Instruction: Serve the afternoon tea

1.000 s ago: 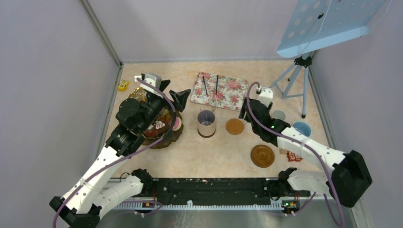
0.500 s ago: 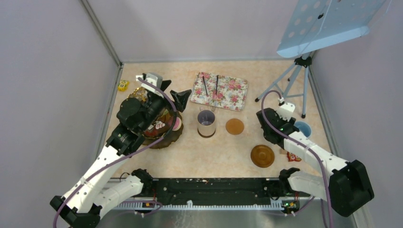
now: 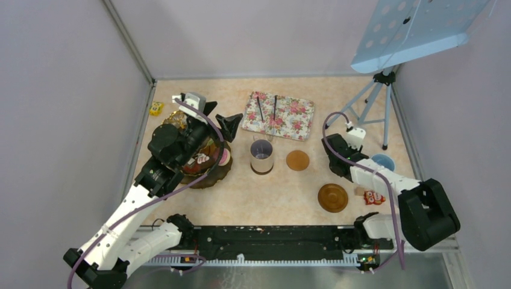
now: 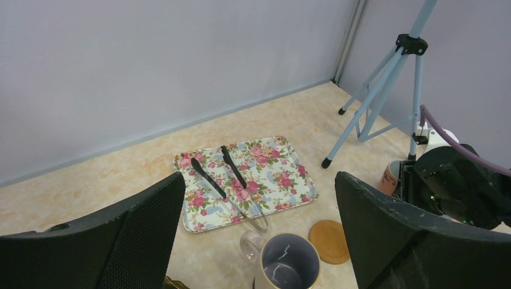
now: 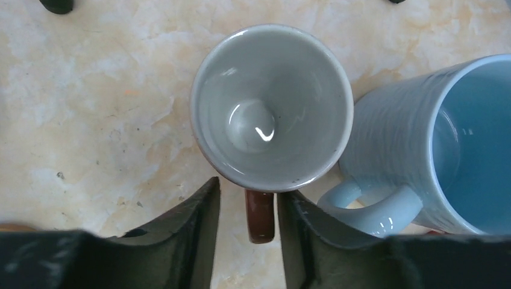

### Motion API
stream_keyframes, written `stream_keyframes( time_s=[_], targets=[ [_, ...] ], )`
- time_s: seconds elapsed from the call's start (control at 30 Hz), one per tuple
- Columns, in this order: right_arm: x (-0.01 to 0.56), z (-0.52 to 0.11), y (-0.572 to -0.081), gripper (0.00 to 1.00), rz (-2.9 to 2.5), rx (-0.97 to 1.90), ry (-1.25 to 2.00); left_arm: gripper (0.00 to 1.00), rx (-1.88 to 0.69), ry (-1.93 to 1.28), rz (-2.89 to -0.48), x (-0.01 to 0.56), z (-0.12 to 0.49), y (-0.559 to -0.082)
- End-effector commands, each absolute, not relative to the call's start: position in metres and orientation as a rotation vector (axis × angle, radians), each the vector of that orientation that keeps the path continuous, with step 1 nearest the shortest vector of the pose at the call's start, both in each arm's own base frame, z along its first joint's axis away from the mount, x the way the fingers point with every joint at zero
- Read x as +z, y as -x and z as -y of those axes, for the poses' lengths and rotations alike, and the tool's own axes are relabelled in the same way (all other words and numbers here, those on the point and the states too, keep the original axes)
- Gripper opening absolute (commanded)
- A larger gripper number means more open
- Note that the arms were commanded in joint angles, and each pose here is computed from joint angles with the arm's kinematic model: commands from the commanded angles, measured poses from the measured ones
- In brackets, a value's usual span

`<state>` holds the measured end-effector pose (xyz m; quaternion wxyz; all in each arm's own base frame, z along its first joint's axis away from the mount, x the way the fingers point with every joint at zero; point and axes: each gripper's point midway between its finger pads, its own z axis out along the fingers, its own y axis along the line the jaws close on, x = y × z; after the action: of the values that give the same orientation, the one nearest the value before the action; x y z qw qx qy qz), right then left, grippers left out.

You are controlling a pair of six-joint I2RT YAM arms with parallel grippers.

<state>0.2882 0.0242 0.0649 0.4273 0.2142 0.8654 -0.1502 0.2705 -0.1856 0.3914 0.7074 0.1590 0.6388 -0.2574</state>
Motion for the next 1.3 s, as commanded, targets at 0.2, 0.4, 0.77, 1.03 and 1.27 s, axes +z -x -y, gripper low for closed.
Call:
stream_keyframes(
  time_s=[0.2, 0.4, 0.77, 1.03, 1.27],
  targets=[
    [0.081, -0.039, -0.312, 0.00, -2.118, -0.253, -0.501, 0.99, -0.598, -0.336, -1.355, 0.410, 0.184, -0.266],
    [0.108, -0.085, -0.317, 0.00, -2.078, -0.020, -0.298, 0.99, -0.606, -0.344, -1.355, 0.409, 0.186, -0.266],
    [0.111, -0.193, -0.308, 0.00, -2.106, 0.179, 0.138, 0.99, -0.608, -0.346, -1.370, 0.407, 0.188, -0.268],
    [0.103, -0.217, -0.298, 0.00, -2.110, 0.084, 0.258, 0.99, -0.602, -0.342, -1.359, 0.407, 0.186, -0.267],
    [0.111, -0.213, -0.281, 0.00, -2.077, 0.041, 0.248, 0.99, -0.589, -0.337, -1.371, 0.404, 0.186, -0.271]
  ],
)
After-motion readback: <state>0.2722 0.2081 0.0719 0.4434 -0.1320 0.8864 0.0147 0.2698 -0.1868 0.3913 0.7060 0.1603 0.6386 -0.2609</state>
